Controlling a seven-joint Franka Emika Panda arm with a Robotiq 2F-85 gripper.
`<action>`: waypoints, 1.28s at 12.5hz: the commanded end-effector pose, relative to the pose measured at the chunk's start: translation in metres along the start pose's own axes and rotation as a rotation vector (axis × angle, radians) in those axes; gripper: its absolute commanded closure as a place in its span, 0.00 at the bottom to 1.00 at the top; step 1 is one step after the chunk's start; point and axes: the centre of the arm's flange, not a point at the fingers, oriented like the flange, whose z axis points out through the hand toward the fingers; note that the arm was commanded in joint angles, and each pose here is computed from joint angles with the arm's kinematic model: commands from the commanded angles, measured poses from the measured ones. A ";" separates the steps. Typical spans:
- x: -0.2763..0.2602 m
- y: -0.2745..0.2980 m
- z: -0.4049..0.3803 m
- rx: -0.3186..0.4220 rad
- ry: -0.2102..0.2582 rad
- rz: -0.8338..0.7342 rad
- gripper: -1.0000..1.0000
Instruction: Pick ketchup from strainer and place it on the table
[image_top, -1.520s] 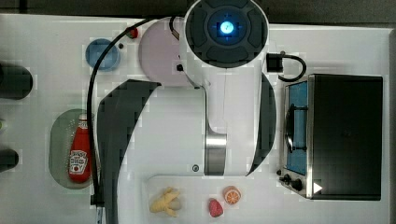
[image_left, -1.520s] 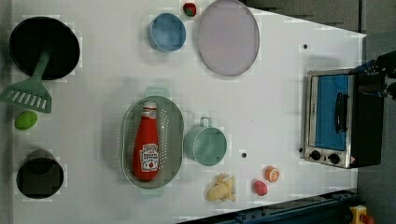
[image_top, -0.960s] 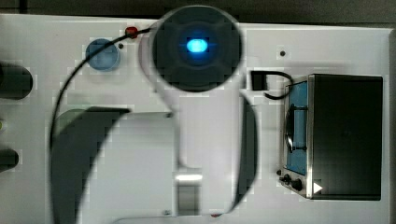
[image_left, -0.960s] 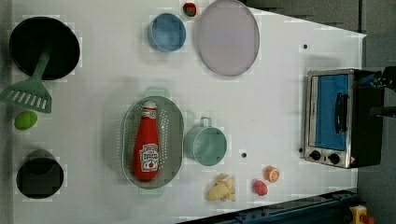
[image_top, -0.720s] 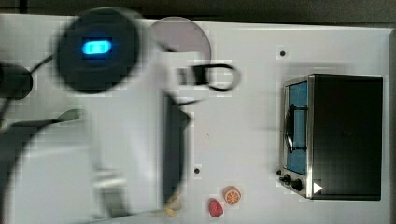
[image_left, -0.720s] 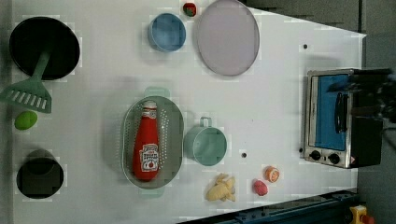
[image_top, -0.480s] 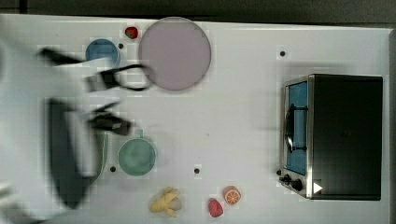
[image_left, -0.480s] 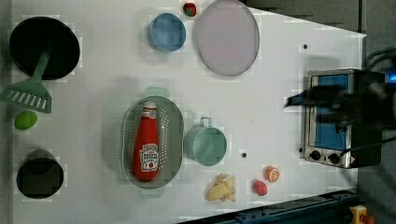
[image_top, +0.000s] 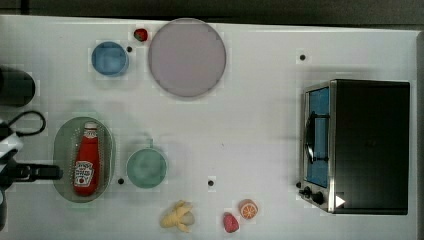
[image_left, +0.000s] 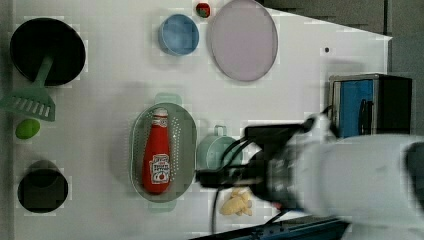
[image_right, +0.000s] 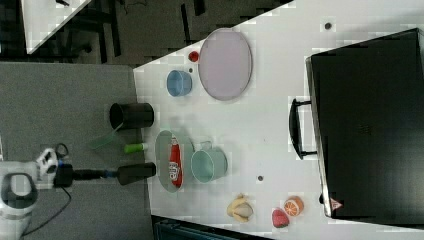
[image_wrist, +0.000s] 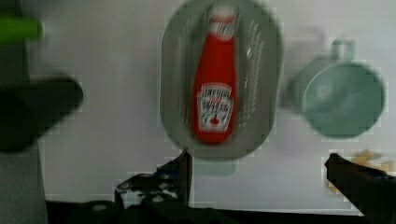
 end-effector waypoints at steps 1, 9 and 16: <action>0.016 0.006 0.057 0.023 -0.005 0.159 0.00; 0.010 0.005 0.201 0.145 0.079 0.125 0.00; 0.021 0.012 0.270 0.178 0.009 0.161 0.00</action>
